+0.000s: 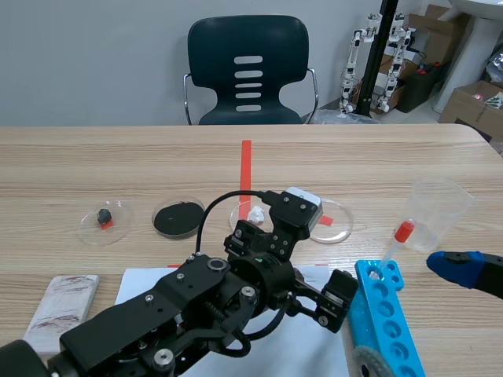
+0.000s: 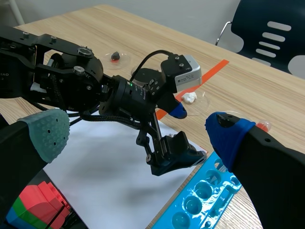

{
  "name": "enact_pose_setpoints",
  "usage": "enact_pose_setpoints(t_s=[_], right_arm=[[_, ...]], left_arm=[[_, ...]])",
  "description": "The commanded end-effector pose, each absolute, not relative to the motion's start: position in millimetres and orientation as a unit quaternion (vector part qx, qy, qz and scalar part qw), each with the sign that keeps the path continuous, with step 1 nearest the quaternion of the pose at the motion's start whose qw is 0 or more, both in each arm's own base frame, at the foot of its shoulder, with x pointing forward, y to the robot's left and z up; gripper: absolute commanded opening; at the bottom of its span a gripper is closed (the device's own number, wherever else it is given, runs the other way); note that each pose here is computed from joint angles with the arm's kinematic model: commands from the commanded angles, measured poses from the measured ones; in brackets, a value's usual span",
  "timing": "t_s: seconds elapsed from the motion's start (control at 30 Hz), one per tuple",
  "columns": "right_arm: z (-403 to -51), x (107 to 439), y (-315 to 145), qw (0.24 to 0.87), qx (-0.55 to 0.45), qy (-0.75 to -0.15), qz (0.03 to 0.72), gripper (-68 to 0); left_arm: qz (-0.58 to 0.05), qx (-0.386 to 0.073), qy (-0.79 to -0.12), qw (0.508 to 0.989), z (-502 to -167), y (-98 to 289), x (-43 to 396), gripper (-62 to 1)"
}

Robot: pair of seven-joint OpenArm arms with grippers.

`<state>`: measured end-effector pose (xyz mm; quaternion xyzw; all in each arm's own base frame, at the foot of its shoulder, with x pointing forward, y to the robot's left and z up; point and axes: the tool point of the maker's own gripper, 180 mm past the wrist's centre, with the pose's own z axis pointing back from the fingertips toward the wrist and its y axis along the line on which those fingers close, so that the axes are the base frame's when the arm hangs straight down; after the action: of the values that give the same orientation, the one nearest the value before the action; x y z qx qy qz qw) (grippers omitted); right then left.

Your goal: Pick up the right mineral with the left hand

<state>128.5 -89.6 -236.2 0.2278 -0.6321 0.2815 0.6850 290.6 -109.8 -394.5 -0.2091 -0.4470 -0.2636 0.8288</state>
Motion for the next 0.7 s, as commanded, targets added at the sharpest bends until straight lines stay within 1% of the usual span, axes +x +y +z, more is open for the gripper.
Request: enact_pose_setpoints(t_s=[0.0, 0.37, 0.6, 0.67], right_arm=[[-225, 133, -86, 0.670, 0.232, -0.647, 0.278, -8.4], [-225, 133, -86, 0.670, 0.232, -0.647, 0.278, -8.4], [-225, 133, -86, 0.670, 0.232, -0.647, 0.278, -8.4], [-225, 133, -86, 0.670, 0.232, -0.647, 0.278, -8.4]], left_arm=[[-0.259, -0.218, -0.459, 0.821, -383, -117, 297, 1.4], [-0.265, -0.202, -0.431, 0.838, -404, -109, 295, 1.4], [-0.265, -0.202, -0.430, 0.839, -405, -109, 295, 1.4], [-0.265, -0.202, -0.430, 0.839, -405, -110, 295, -3.4]])
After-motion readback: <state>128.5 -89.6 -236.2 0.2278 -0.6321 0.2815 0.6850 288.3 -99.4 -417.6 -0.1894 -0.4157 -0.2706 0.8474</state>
